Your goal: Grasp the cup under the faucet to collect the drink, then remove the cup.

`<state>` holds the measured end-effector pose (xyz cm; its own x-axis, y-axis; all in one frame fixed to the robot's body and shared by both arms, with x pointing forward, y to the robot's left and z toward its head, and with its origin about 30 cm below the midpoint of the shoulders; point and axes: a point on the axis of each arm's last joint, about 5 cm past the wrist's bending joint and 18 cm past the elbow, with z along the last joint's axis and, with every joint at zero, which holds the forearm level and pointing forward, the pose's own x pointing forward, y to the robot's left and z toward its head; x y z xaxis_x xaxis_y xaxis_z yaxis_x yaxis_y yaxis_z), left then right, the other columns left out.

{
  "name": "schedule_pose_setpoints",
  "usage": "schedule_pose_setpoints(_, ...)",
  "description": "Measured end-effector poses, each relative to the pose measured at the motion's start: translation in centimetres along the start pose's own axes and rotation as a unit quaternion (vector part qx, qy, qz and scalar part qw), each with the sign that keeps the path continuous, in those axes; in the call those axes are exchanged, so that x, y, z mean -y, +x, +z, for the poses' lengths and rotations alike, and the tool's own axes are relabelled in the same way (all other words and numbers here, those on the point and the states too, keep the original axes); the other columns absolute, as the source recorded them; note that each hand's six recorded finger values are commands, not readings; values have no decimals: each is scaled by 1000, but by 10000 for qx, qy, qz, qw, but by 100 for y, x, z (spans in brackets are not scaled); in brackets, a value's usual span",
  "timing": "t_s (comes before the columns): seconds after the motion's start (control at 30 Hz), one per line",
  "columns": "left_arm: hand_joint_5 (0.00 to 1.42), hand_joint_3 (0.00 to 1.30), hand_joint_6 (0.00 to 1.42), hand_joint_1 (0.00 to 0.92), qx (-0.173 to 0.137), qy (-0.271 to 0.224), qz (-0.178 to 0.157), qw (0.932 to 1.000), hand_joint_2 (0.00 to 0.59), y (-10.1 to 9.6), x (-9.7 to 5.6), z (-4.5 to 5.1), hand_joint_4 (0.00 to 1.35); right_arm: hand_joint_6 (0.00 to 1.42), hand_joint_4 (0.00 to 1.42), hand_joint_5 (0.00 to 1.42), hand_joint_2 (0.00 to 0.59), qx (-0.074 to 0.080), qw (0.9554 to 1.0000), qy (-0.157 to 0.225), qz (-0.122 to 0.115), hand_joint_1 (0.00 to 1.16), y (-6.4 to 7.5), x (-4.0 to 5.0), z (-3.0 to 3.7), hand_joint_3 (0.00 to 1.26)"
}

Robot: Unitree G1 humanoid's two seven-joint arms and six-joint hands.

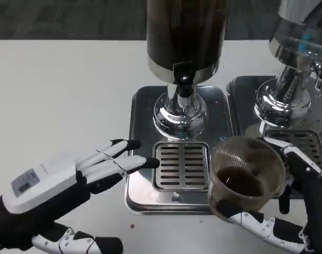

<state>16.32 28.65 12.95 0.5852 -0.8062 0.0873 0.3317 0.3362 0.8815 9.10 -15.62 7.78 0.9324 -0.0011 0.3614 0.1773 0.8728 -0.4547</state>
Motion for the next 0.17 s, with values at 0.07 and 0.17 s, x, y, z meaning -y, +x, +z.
schedule_pose_setpoints(0.07,0,114,0,0,0,-6,1,10000,146,1,1,0,0,1303,810,969,189,-2,10000,0,-2,802,0,0,0,700)
schedule_pose_setpoints(0.17,0,114,0,0,2,-35,59,10000,146,-1,-3,-1,0,1303,810,969,189,-3,10000,2,-5,802,0,0,0,700)
